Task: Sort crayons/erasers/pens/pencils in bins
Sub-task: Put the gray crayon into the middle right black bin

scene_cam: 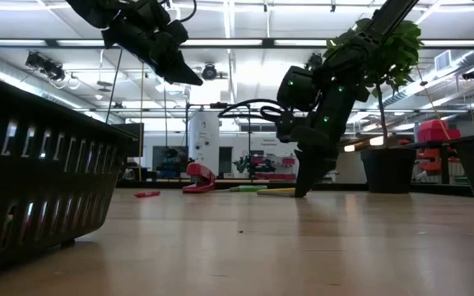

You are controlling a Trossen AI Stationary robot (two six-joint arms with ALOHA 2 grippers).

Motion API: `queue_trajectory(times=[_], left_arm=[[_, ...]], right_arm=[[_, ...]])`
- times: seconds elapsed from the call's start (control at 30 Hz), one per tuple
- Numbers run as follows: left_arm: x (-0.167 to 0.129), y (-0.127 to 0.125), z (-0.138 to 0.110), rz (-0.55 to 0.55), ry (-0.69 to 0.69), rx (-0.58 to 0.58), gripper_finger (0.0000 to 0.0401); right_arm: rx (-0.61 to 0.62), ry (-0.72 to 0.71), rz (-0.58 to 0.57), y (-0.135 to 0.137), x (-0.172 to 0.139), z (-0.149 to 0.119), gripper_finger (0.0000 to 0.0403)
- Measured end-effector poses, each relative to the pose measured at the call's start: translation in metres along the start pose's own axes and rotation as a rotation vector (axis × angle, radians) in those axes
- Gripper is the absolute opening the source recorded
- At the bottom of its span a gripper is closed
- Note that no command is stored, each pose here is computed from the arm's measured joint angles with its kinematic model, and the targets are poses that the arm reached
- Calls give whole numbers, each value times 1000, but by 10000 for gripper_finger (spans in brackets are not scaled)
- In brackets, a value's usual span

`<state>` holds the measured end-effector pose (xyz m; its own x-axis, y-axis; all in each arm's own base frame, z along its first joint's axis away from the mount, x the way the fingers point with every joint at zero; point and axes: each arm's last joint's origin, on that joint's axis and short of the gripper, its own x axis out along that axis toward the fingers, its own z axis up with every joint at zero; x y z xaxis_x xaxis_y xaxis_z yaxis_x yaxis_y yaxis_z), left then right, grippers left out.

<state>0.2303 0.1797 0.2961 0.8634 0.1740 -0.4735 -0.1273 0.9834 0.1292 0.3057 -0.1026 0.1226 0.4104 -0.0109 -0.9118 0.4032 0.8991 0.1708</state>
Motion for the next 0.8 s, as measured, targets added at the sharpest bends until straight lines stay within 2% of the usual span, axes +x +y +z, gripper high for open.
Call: queue_trajectory(times=[0.17,0.43,0.63,0.8], left_arm=[[0,0,0,1,0,-6,23],[0,0,0,0,2,-5,13],[0,0,0,5,5,-9,22],[0,1,0,18,9,-9,20]], right_arm=[[-11,-3,-21,3,0,0,38],[-2,-3,7,12,-13,6,38],[-26,-2,6,25,-40,11,38],[28,-11,23,41,-75,5,38]])
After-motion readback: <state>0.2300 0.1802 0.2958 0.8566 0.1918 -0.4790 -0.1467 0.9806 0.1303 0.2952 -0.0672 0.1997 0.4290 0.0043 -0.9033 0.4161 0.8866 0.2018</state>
